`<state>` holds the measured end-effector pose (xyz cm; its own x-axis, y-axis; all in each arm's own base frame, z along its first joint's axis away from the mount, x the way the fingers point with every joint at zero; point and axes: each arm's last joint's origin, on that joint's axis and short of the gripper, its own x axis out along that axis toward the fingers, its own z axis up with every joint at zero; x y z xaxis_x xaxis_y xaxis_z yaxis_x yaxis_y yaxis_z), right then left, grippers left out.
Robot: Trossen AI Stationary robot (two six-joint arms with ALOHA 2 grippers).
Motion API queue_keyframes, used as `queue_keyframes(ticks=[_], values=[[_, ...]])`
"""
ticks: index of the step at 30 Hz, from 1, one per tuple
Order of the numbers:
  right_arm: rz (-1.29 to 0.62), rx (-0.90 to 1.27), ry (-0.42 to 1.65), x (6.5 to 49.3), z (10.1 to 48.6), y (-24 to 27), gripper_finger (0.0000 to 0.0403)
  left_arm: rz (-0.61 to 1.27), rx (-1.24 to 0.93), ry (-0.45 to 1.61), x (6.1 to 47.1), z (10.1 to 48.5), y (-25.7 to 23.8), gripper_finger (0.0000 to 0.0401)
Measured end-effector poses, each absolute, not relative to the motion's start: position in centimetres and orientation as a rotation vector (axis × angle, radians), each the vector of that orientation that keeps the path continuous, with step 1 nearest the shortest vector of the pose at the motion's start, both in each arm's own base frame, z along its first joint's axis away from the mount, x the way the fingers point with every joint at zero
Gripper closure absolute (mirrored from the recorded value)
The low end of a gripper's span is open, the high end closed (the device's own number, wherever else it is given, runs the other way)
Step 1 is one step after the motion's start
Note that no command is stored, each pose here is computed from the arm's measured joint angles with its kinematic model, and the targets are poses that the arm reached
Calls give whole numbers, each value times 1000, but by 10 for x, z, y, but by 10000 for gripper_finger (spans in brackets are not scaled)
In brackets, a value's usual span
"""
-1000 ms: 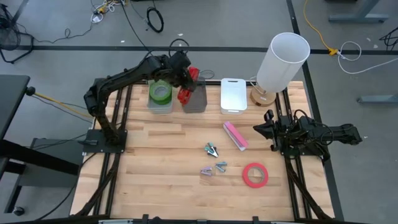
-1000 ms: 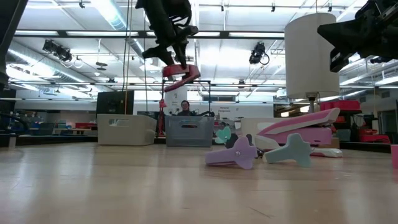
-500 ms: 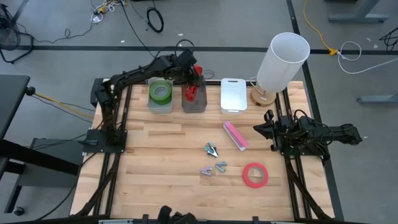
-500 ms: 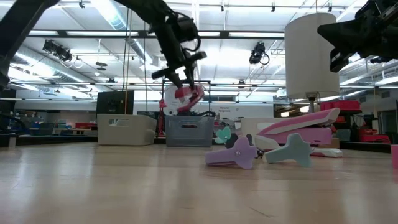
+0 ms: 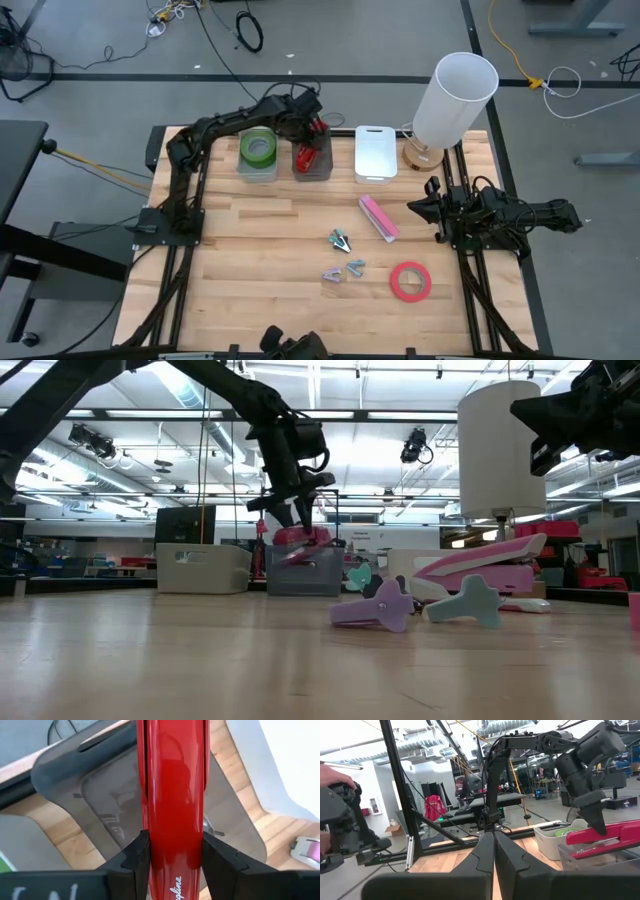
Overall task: Pick and place Stapler, Stapler remover, tape
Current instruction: Put the red stapler into the black bin
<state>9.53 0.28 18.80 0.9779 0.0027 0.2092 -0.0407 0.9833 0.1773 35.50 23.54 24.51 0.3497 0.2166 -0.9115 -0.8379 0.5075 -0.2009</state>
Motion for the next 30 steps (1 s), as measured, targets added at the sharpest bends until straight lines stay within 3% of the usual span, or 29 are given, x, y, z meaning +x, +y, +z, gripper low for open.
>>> queue_keyframes(ticks=[19,30], values=[[21,182,-210,95,188,3,386,746,-779,1073,353,224,244,253],[22,182,-209,95,188,3,386,726,-784,1063,353,225,244,196]])
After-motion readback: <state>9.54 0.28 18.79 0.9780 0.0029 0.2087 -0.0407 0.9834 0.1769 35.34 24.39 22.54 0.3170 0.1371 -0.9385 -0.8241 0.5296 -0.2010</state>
